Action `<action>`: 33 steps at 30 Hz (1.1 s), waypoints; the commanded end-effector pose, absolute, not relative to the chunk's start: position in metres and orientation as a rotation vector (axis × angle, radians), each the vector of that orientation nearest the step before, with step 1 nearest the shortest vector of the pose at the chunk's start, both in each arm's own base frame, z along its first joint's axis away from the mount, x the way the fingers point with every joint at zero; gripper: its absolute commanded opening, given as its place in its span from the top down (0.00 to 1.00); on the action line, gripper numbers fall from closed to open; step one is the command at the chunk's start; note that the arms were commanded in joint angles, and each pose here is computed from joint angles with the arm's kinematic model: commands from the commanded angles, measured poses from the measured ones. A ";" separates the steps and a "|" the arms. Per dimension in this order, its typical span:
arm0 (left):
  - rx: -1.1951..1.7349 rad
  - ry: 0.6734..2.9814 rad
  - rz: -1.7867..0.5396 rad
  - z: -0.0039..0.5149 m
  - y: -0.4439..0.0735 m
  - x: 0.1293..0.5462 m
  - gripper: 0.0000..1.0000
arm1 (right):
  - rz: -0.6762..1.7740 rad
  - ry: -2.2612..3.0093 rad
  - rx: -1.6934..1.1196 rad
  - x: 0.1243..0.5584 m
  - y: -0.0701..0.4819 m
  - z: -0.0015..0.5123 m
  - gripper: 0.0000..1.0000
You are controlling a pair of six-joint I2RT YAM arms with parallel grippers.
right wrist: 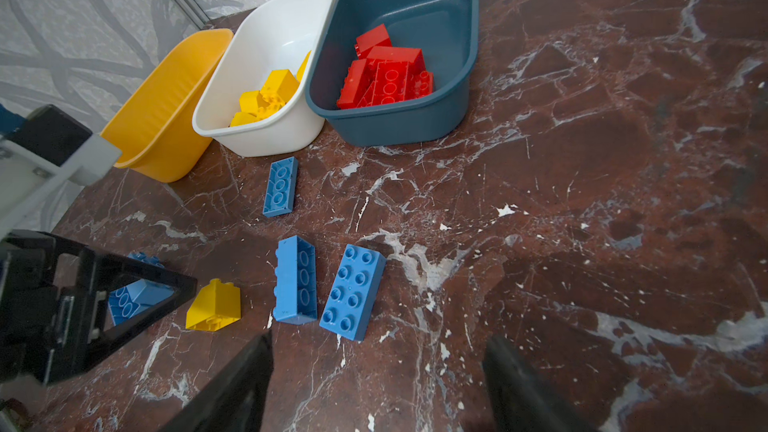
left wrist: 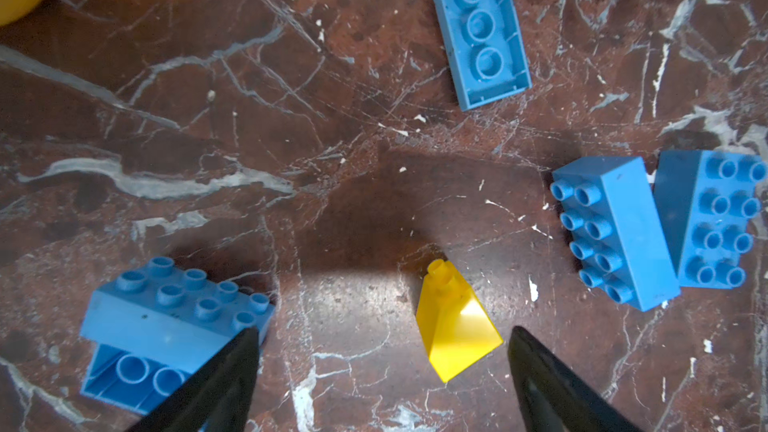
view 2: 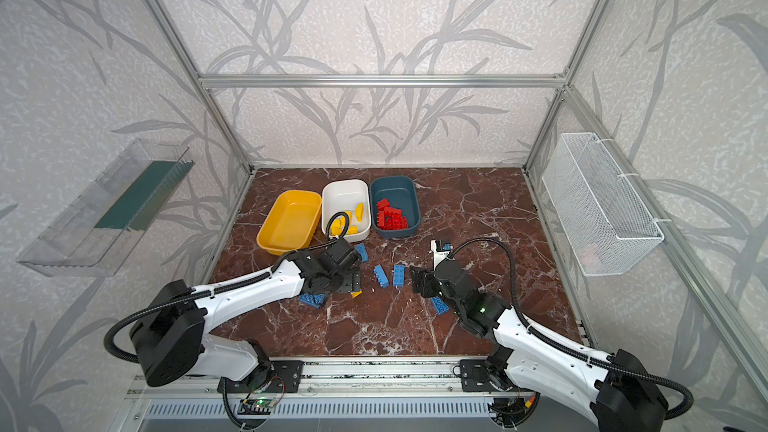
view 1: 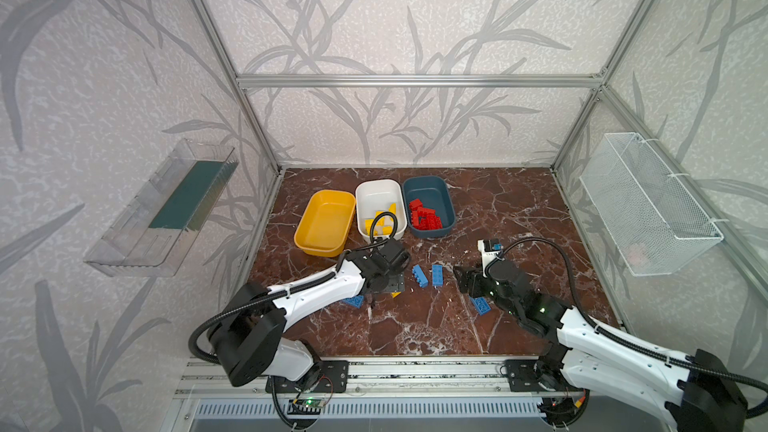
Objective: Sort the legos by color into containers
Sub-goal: 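Close the left gripper on the yellow slope brick and lift it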
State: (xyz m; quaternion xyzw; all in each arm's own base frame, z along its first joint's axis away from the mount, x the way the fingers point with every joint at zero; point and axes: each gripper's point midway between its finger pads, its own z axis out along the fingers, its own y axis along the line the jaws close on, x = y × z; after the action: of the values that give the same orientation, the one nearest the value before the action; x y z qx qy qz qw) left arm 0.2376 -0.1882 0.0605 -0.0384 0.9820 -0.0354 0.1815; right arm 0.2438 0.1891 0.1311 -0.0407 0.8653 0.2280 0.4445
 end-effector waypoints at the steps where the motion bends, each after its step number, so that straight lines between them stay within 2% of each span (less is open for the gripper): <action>1: -0.171 2.751 -0.083 0.062 -0.198 0.250 0.10 | 0.586 2.084 -0.035 0.249 0.184 0.140 0.19; 9: -0.193 2.799 -0.043 0.040 -0.214 0.257 0.21 | 0.604 2.066 0.007 0.247 0.176 0.139 0.20; 14: -0.221 2.823 0.052 0.028 -0.205 0.254 0.24 | 0.608 2.061 0.024 0.246 0.173 0.138 0.19; 22: -0.216 2.829 0.078 0.024 -0.198 0.245 0.42 | 0.610 2.067 0.030 0.247 0.173 0.136 0.19; 33: -0.205 2.836 0.100 0.022 -0.191 0.234 0.49 | 0.608 2.071 0.036 0.248 0.173 0.136 0.19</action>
State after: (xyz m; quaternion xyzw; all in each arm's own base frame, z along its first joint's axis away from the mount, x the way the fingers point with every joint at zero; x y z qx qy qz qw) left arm 0.2379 -0.2002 0.0176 -0.0640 0.9881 0.0210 0.1385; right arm 0.2451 0.1750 0.1343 0.0050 0.8501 0.2478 0.4647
